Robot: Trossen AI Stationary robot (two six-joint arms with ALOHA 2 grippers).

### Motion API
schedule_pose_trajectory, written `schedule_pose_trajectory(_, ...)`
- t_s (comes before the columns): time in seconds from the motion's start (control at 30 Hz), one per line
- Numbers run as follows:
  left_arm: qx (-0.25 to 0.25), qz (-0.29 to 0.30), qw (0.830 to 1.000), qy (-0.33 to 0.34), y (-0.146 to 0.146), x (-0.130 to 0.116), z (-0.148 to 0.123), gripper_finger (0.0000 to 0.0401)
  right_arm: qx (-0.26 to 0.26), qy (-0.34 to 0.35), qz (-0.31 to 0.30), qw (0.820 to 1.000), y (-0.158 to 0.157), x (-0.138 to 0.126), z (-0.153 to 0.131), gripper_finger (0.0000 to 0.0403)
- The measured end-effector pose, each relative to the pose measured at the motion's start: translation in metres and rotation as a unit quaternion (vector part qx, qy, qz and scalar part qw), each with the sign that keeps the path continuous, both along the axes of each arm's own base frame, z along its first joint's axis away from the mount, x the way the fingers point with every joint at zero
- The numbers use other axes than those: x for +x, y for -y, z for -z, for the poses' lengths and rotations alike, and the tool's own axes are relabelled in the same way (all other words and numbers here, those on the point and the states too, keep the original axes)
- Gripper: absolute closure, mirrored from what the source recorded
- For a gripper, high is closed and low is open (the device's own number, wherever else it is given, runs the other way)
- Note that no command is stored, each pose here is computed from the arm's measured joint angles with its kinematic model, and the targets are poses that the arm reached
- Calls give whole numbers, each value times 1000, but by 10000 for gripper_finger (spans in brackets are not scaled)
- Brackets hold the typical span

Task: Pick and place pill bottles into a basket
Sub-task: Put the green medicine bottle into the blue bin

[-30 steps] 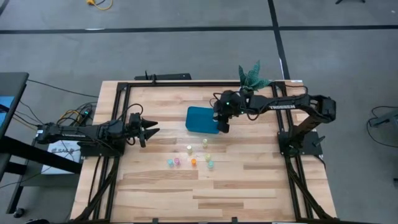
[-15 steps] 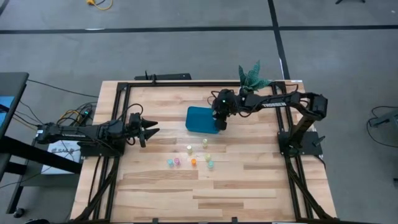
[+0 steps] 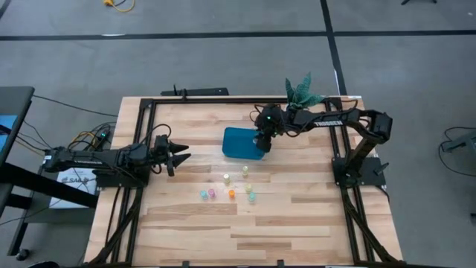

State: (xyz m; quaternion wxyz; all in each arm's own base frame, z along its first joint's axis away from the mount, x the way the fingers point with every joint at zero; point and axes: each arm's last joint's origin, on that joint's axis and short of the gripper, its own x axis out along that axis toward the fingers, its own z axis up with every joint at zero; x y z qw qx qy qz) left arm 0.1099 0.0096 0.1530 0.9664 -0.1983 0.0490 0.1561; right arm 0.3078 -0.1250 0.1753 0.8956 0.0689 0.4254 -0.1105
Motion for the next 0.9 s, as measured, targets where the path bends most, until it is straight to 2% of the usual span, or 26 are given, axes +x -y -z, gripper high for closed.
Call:
schedule_pose_trajectory(0.27,0,0,1000,0,0,0,0,202,1,22,-13,1000,-5,-2,-12,207)
schedule_pose_trajectory(0.5,0,0,1000,0,0,0,0,202,-30,86,-36,995,-20,-12,-56,223)
schedule_pose_trajectory(0.7,0,0,1000,0,0,0,0,202,-44,148,-107,982,-65,-8,-97,231)
schedule_pose_trajectory(0.8,0,0,1000,0,0,0,0,202,-43,149,-154,976,-91,-2,-98,229)
schedule_pose_trajectory(0.9,0,0,1000,0,0,0,0,202,-29,127,-184,974,-111,5,-87,223)
